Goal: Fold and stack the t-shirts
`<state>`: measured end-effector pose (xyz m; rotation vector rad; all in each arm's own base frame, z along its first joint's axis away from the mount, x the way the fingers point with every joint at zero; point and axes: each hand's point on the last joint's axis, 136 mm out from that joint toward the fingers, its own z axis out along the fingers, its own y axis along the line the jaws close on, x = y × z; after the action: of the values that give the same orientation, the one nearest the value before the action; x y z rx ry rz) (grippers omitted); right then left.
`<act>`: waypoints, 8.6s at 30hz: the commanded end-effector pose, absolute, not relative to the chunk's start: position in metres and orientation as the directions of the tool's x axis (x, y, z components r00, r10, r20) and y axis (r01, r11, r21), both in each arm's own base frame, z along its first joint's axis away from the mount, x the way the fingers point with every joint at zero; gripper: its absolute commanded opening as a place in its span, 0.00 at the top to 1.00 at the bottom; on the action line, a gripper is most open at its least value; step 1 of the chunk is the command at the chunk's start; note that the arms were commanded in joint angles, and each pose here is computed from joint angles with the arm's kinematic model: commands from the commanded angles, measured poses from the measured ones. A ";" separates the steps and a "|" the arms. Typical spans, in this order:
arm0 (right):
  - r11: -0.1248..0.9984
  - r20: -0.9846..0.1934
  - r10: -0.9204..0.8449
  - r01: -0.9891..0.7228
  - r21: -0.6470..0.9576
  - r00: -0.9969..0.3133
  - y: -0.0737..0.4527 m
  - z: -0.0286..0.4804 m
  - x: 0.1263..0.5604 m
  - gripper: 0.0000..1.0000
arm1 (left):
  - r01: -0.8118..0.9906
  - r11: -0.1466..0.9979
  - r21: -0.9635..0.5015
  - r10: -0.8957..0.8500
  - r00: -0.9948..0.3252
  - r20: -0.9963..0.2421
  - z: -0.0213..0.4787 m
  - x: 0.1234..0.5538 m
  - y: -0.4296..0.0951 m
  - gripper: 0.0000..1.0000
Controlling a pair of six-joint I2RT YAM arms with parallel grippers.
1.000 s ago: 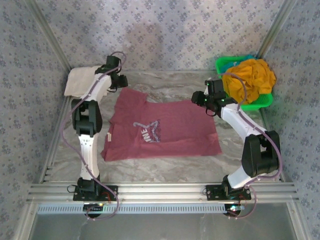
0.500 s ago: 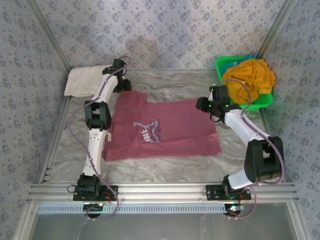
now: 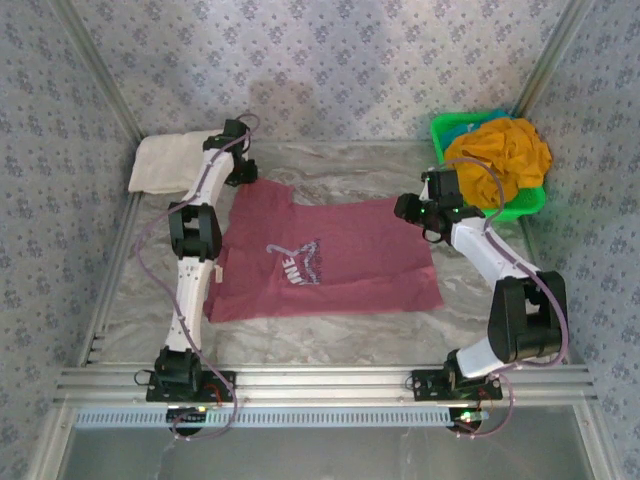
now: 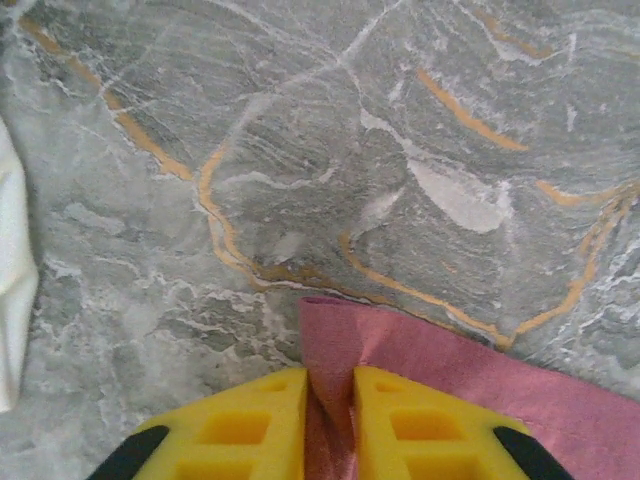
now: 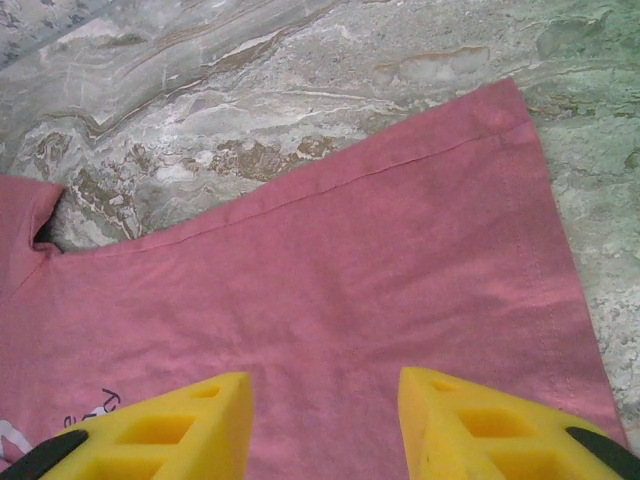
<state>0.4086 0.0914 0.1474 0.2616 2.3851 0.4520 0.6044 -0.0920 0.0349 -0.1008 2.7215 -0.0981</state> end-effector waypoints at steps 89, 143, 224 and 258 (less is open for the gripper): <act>0.963 -0.486 0.267 0.244 0.111 -0.832 0.038 0.096 0.545 1.00 | 0.266 0.958 -0.112 0.048 -0.529 -0.847 0.188 0.425 -0.130 1.00; 0.945 -0.666 0.327 0.249 0.213 -0.671 0.019 0.121 0.442 1.00 | 0.060 0.996 -0.069 -0.020 -0.601 -0.799 0.157 0.338 -0.064 1.00; 0.964 -0.584 0.220 0.082 0.253 -0.781 0.086 0.092 0.375 0.71 | 0.265 0.962 -0.071 0.204 -0.863 -0.463 0.092 0.335 -0.184 1.00; 0.963 -0.580 0.211 0.068 0.259 -0.787 0.092 0.097 0.379 0.67 | 0.310 0.933 -0.183 0.188 -0.852 -0.488 0.114 0.312 -0.182 0.46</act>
<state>0.3749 0.0873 0.0904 0.2168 2.4726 0.2898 0.3152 -0.1595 0.1069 0.2088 2.5930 -0.2343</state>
